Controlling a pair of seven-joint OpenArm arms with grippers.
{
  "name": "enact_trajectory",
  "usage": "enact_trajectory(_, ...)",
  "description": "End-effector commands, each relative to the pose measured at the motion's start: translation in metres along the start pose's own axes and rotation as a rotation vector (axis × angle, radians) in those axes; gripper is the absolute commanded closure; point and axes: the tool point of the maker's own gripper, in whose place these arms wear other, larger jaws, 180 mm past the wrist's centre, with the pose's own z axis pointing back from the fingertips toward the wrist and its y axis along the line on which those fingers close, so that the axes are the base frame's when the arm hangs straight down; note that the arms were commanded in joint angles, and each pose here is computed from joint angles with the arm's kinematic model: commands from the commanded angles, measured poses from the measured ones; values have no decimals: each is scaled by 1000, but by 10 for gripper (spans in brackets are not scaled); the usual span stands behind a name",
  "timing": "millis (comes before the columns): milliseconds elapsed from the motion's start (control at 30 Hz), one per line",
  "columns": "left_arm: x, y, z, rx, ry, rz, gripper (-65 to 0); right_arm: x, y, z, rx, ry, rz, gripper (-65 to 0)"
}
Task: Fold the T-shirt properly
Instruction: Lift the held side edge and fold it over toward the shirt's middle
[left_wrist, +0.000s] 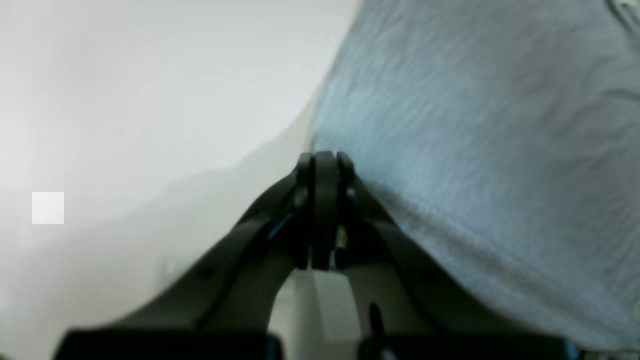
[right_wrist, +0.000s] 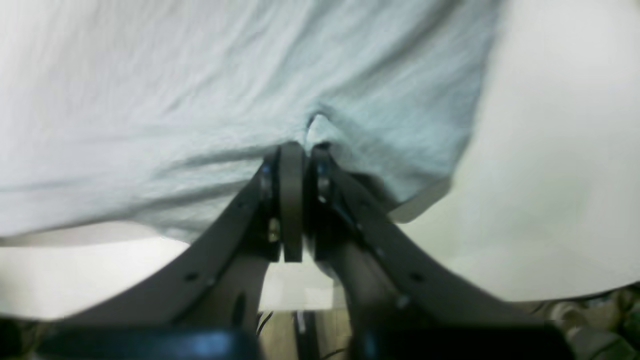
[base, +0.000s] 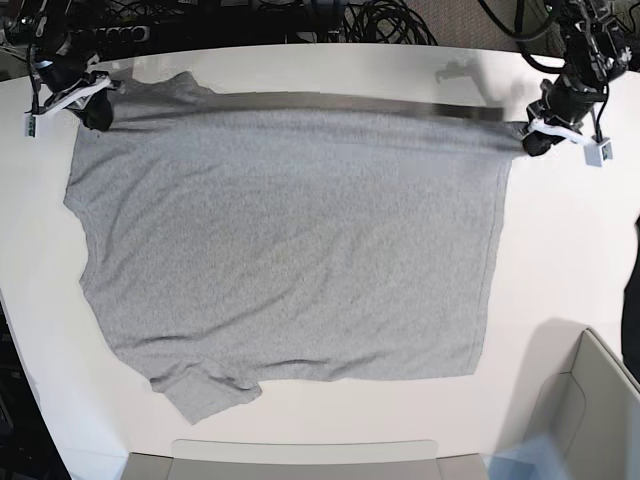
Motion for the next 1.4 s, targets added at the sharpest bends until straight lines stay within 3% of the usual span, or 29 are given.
enact_trajectory(0,13,-3,3,-7,-37,-19,0,16,2,2,9,-45,25,0)
enact_trajectory(233,35,-29,-15,-74,-46,-19,0,33,-1,-8,10,-41,59,0)
enact_trajectory(367,35,-33,-31,-93,-26,7,0,47,-4,-18,-39,-37,123,0)
enact_trajectory(533,41,-40,-44,-115,-22,27,0,56,13,-34,-31,-41,197,0)
enact_trajectory(733,60,-35,-47,-47,-58,-38,0,66,24,-49,-34,-47,263,0)
enact_trajectory(1067,81,-68,-77,-65,-54,-110,0,87,35,-79,-37,-55,313,0)
enact_trajectory(1367,108,-79,-97,-93,-64,-59,0,105,37,-101,-46,-55,323,0)
